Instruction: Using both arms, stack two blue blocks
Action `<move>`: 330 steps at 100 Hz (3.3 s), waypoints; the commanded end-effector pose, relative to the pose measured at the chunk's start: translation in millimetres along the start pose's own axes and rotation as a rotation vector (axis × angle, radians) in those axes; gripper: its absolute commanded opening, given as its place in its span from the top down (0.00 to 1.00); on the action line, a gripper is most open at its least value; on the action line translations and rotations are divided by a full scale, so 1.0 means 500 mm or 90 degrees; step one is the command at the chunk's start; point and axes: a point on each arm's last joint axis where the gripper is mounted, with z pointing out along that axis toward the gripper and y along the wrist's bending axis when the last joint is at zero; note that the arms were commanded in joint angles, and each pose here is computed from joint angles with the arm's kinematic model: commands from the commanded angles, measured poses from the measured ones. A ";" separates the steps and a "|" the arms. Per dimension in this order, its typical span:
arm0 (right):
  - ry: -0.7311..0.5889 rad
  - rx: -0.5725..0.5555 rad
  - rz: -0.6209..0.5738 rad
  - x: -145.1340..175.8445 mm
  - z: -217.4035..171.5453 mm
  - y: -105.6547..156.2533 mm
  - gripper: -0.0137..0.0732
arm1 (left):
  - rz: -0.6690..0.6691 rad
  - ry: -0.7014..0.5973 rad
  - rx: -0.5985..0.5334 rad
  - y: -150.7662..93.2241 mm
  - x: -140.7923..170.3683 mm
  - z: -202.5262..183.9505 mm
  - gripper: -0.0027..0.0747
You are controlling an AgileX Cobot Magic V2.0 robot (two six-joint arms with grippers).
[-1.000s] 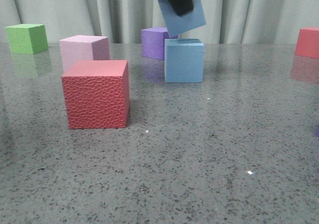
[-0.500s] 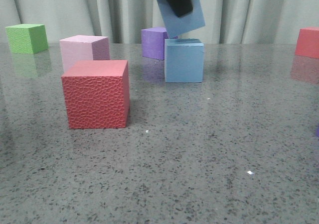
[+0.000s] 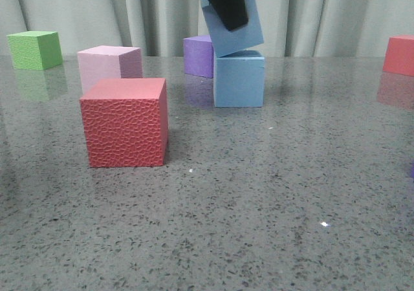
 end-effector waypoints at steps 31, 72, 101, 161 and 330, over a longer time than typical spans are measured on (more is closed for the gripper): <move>-0.057 -0.002 -0.004 -0.021 -0.016 -0.002 0.15 | 0.010 -0.038 -0.023 -0.007 -0.020 -0.072 0.58; -0.057 -0.002 -0.004 -0.021 -0.016 -0.002 0.15 | 0.010 -0.038 -0.023 -0.007 -0.020 -0.072 0.45; -0.057 -0.002 -0.004 -0.021 -0.016 -0.002 0.15 | 0.009 -0.040 -0.021 -0.007 -0.020 -0.072 0.30; -0.057 -0.002 -0.004 -0.021 -0.016 -0.002 0.15 | 0.004 -0.048 -0.034 -0.007 -0.022 -0.094 0.15; -0.056 -0.002 -0.004 -0.020 -0.016 -0.002 0.15 | -0.619 -0.158 -0.318 0.014 0.374 -0.504 0.22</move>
